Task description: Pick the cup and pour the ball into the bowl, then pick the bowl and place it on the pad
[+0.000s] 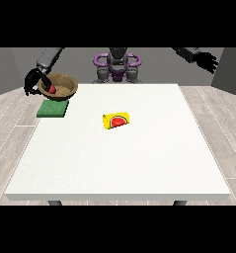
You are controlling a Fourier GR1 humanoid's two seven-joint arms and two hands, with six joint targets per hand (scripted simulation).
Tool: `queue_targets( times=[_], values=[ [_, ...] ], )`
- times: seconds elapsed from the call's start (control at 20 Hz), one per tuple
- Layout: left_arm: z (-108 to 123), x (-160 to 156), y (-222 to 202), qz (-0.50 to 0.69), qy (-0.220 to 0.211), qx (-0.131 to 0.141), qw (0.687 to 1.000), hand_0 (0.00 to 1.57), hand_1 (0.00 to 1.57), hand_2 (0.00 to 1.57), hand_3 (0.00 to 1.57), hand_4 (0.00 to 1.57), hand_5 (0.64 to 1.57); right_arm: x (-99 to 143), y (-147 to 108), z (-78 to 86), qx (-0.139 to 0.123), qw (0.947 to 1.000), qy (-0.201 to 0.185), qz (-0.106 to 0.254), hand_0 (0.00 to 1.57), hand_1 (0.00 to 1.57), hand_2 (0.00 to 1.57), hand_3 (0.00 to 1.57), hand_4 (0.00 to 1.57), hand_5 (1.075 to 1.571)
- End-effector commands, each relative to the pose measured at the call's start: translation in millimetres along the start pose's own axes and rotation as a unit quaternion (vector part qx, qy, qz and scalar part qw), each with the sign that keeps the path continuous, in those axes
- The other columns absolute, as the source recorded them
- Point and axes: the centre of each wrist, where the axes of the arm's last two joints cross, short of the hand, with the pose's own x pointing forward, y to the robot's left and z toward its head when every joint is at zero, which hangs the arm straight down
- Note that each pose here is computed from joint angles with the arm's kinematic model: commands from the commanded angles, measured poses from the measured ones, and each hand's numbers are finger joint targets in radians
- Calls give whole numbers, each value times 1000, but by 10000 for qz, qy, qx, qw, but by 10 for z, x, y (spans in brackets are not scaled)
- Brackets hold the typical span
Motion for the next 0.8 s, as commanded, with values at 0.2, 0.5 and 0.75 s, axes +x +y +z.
queue_targets(
  times=[0.2,0.5,0.75],
  values=[
    [11,234,748,120,-491,312,9982,0,0,0,0,1213,1565,119,-160,-70,-312,9981,-392,-350,1571,1571,1571,0,763,1567],
    [-2,440,1003,83,-831,383,9958,0,0,0,0,1186,1557,145,-732,-108,-1158,9919,-413,-315,1549,1549,1571,1036,0,1560],
    [-122,708,1019,41,-907,223,9956,0,0,0,0,1174,1549,-35,-632,-133,-748,9950,-188,-643,420,420,562,917,0,1518]
  ],
)
